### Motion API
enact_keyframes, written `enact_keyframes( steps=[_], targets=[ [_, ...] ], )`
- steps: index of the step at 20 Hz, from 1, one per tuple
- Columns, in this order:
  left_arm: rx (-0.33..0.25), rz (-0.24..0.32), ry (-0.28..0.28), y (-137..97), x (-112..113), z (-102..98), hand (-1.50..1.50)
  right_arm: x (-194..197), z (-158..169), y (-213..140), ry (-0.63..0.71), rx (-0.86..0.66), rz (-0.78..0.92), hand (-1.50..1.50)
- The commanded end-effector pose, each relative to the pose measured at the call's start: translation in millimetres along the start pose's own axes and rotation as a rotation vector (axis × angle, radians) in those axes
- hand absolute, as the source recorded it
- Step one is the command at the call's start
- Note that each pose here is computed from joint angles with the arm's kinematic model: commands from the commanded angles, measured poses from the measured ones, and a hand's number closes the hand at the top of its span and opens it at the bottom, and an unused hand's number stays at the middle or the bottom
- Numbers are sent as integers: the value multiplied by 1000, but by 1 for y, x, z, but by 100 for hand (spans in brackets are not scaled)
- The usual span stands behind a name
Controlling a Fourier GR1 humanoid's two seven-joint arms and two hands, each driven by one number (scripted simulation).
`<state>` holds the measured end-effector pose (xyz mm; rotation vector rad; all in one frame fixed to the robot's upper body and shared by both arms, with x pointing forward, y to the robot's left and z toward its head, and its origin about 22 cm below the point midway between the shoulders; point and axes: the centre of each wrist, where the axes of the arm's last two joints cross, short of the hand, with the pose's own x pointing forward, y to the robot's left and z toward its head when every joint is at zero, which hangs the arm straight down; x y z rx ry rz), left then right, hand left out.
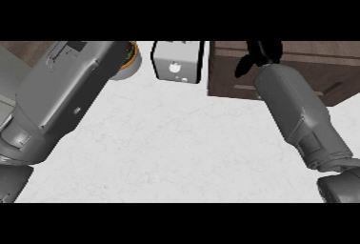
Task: Pick up the can, place it into the drawer and close the drawer
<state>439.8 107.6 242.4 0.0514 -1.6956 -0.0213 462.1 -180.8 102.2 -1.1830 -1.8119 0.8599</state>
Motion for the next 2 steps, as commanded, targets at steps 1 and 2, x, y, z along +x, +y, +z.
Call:
enact_keyframes(
  steps=[1, 2],
  targets=[
    [-5, -10, 1, 11, 3, 4, -150, 17, -31, -31, 10, -140, -124, -150],
    [2, 5, -13, 17, 3, 6, -150, 21, -29, -26, -6, -136, -130, -150]
  ],
)
